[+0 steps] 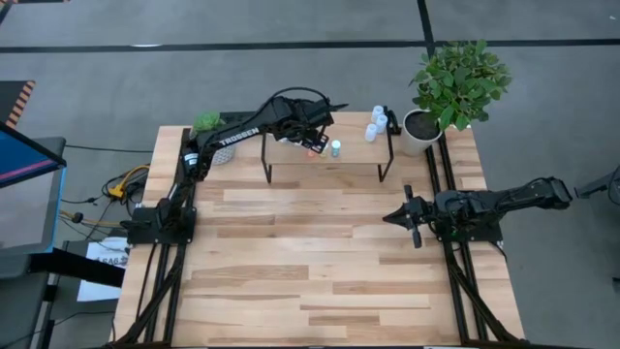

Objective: Pick and place medicine bottles onto shelf by color
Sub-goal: Put the white medicine bottle on the shelf

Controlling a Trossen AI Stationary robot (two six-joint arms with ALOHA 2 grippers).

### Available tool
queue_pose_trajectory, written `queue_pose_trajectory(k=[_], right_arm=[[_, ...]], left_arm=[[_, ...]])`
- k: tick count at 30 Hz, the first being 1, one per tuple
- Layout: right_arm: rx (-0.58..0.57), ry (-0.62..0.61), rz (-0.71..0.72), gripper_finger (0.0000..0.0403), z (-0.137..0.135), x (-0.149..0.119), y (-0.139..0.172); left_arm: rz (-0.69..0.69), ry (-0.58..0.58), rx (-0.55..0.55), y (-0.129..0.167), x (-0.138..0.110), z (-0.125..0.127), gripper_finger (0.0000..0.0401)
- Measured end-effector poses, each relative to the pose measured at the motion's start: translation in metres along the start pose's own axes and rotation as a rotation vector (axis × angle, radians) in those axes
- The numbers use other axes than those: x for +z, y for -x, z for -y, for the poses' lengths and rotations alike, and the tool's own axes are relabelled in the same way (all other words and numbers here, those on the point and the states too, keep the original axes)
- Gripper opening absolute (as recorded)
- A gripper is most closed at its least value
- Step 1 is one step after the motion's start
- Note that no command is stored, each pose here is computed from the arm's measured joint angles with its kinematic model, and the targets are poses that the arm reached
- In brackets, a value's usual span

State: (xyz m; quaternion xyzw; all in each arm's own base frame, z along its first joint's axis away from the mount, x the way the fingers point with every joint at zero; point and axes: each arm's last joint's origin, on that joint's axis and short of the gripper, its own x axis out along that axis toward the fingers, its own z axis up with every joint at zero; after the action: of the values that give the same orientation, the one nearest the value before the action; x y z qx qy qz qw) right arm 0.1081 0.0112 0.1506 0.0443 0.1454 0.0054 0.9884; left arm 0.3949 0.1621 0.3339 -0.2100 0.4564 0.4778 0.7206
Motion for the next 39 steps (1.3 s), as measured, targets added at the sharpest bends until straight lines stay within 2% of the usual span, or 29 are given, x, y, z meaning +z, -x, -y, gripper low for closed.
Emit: queue_pose_trajectory(k=[10, 14, 21, 29, 33, 39], right_arm=[[0.0, 0.0, 0.0, 0.0033, 0.0, 0.0, 0.0], [0.0, 0.0, 0.0, 0.0033, 0.0, 0.0, 0.0], [0.001, 0.001, 0.0, 0.0033, 0.0, 0.0, 0.0], [0.0, 0.001, 0.0, 0.0033, 0.0, 0.0, 0.0], [0.0, 0.0, 0.0, 0.0033, 0.0, 0.0, 0.0], [0.001, 0.0, 0.0, 0.0033, 0.0, 0.0, 0.0]], left_arm=[[0.039, 0.004, 0.001, 0.009, 0.005, -0.003, 0.0222], [0.068, 0.015, -0.019, 0.018, 0.008, -0.006, 0.0224], [0.12, 0.026, 0.01, 0.037, 0.008, -0.018, 0.0224], [0.157, -0.072, -0.082, 0.049, 0.003, -0.004, 0.0224], [0.184, -0.074, -0.1, 0.043, 0.005, 0.003, 0.0206], [0.148, -0.104, -0.144, 0.036, 0.002, 0.008, 0.0132]])
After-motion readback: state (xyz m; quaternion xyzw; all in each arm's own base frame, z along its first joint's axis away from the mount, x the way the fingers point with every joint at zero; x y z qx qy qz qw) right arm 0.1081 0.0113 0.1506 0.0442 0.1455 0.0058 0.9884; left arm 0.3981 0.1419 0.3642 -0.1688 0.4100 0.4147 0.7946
